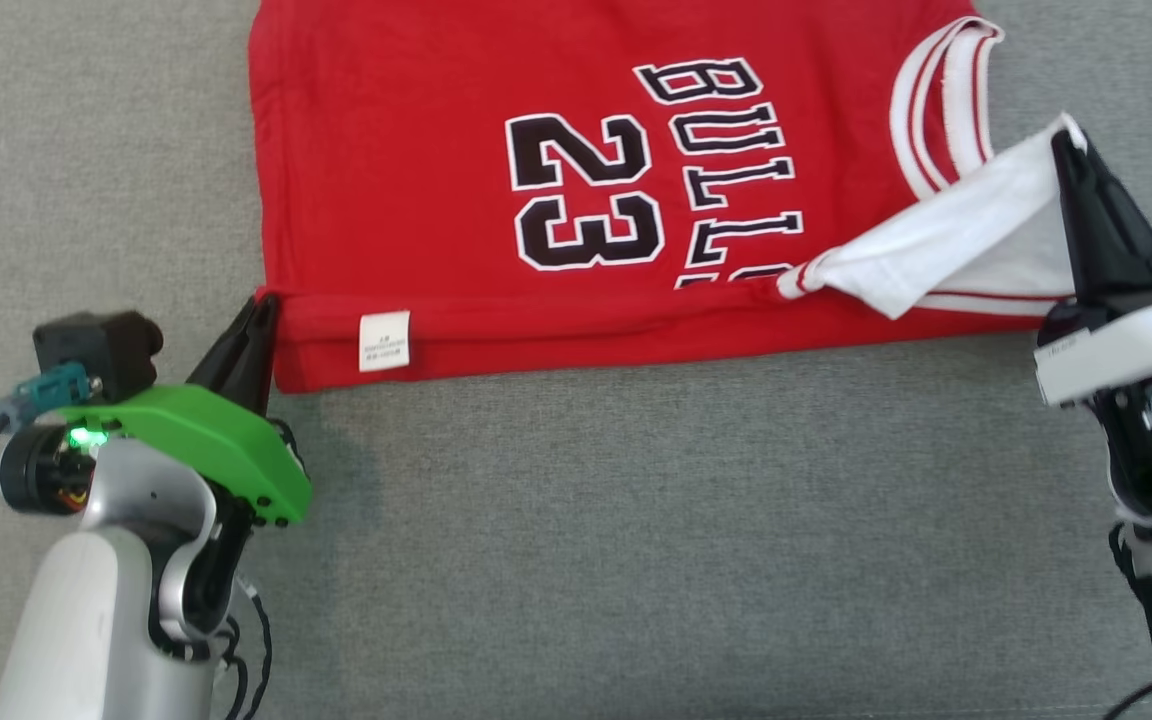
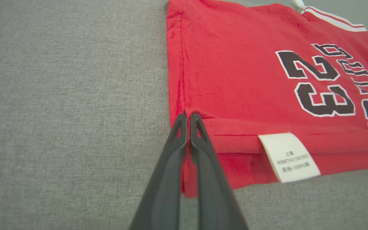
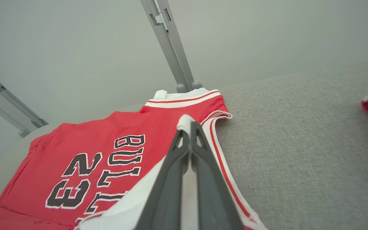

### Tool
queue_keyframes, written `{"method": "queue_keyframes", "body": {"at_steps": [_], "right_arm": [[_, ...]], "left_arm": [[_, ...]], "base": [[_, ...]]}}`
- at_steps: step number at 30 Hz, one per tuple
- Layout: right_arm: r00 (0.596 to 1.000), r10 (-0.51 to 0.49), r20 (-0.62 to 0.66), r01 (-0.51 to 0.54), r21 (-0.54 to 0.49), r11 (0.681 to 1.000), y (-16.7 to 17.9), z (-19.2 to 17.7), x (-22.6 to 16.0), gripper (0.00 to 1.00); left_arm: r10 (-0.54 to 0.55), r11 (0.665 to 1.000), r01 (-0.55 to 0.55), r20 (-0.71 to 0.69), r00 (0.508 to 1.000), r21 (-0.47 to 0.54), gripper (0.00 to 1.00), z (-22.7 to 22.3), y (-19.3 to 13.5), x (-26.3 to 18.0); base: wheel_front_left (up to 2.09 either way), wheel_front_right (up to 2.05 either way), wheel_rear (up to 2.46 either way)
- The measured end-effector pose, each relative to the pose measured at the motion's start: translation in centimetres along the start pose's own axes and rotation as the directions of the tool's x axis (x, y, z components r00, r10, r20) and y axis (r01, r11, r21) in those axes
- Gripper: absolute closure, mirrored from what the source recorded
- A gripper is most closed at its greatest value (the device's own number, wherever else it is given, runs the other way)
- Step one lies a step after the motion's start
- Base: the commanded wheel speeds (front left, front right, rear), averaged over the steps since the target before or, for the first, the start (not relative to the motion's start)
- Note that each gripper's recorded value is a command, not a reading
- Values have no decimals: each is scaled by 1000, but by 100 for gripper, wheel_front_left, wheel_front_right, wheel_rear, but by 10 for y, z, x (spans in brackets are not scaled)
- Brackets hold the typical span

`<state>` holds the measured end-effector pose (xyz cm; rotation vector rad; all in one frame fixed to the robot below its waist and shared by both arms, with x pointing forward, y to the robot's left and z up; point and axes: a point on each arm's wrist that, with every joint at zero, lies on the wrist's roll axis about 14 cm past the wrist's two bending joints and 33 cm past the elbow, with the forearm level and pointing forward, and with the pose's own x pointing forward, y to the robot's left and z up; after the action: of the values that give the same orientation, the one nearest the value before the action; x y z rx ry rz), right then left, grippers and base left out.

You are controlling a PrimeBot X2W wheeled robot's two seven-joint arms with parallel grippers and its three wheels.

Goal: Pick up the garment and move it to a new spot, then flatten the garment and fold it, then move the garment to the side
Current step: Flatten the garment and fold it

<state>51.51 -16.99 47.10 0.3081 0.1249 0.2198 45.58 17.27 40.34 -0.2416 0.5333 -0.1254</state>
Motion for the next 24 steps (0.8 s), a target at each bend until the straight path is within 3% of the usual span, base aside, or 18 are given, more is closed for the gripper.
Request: {"method": "queue_keyframes", "body": {"at_steps": [6, 7, 9, 10, 11, 12, 17, 24], "right_arm": [[1000, 4, -21, -4, 11, 1000, -7, -16, 35, 100], [1000, 1, -23, -1, 6, 1000, -9, -19, 38, 100], [1000, -12, -16, 13, 27, 1000, -13, -21, 45, 100], [1000, -14, -15, 14, 24, 1000, -14, -23, 46, 96], [1000, -13, 0, 13, 15, 1000, -14, -22, 47, 52], [1000, -10, 16, 10, 6, 1000, -13, -20, 48, 0], [994, 34, 101, -22, -114, 993, -6, -7, 44, 0], [984, 51, 172, -12, -218, 976, 3, 11, 19, 0]], "left_arm": [[-18, 1000, 18, 4, 1000, -10, 100, 4, 2, 16], [-17, 1000, 18, 11, 1000, -11, 94, 6, 3, 18], [-27, 1000, 27, 14, 1000, -11, 64, 6, 2, 22], [-30, 999, 30, 23, 999, -13, 0, 7, 1, 23], [-36, 999, 36, 42, 998, -17, 0, 10, -1, 24], [-38, 999, 39, 61, 997, -15, 0, 13, -2, 25], [-10, 1000, 9, 204, 979, 6, 0, 34, -3, 22], [31, 991, -88, 468, 883, 100, 0, 68, -6, 0]], "base": [[0, 0, 0], [0, 0, 0], [0, 0, 0], [0, 0, 0], [0, 0, 0], [0, 0, 0], [0, 0, 0], [0, 0, 0]]}}
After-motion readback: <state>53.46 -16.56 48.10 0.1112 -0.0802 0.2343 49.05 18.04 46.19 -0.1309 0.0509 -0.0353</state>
